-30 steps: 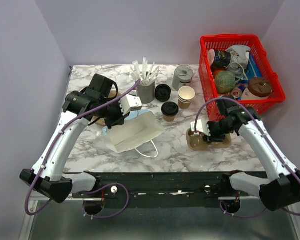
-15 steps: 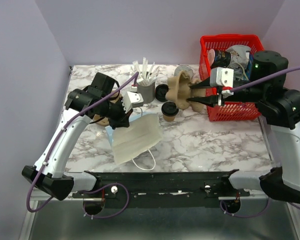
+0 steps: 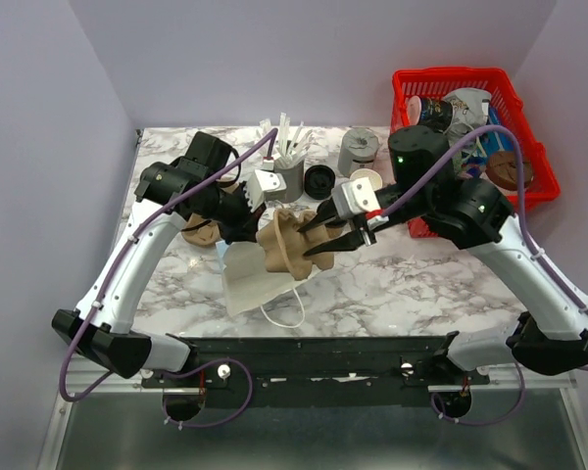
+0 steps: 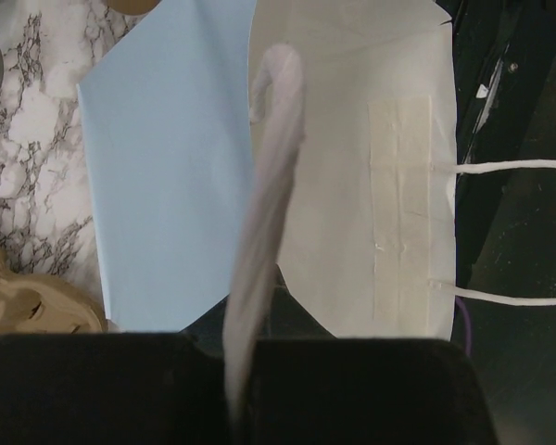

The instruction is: Pack the takeout coffee

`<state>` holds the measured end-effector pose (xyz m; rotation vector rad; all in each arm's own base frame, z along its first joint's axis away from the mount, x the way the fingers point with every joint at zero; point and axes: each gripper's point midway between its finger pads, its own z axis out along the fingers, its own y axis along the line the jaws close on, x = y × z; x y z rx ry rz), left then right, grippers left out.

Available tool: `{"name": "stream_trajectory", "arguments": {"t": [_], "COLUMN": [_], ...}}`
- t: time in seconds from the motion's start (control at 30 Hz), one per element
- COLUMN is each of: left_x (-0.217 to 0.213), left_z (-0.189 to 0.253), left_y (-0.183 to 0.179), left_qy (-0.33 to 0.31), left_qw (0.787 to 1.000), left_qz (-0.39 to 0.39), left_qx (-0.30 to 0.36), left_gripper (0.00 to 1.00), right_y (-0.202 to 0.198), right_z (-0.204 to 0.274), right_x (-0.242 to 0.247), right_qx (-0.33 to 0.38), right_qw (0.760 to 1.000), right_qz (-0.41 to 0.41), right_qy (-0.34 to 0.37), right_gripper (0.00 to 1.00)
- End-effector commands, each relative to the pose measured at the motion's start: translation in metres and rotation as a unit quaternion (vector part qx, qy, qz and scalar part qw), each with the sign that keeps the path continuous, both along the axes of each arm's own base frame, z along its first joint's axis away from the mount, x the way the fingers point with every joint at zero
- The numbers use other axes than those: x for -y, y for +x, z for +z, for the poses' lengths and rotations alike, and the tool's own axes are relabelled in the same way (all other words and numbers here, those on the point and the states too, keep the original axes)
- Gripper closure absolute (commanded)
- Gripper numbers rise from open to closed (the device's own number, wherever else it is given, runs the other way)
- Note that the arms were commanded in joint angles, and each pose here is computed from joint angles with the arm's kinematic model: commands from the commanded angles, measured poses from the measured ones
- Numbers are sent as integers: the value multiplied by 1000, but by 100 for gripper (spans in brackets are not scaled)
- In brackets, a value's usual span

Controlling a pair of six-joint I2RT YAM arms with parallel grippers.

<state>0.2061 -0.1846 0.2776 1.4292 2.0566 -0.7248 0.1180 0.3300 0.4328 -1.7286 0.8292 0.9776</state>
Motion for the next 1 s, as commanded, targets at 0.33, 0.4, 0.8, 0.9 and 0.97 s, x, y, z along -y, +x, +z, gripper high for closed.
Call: {"name": "stream_trajectory", "arguments": {"t": [0.33, 0.4, 0.8, 0.9, 0.97], "left_x": [14, 14, 16, 16, 16], "left_z": [12, 14, 19, 19, 19], "left_y": [-28, -30, -37, -36, -36], "left_qy": [-52, -53, -64, -63, -63], "left_qw": [996, 995, 994, 994, 994], "left_qz": [-1, -1, -11, -10, -10], "left_qx": [-78, -79, -92, -90, -91], "left_gripper": [100, 100, 100, 100, 100], "right_y": [-26, -27, -23, -19, -17], "right_z": [-25, -30, -66, -77, -87], "right_x": [-29, -30, -45, -48, -49], "right_qx": [15, 8, 17, 23, 29], "right_qw": [994, 994, 992, 993, 993], "right_qz": [96, 99, 116, 115, 114], "right_qy": [52, 48, 38, 30, 22], "right_gripper": [99, 99, 99, 99, 99]}}
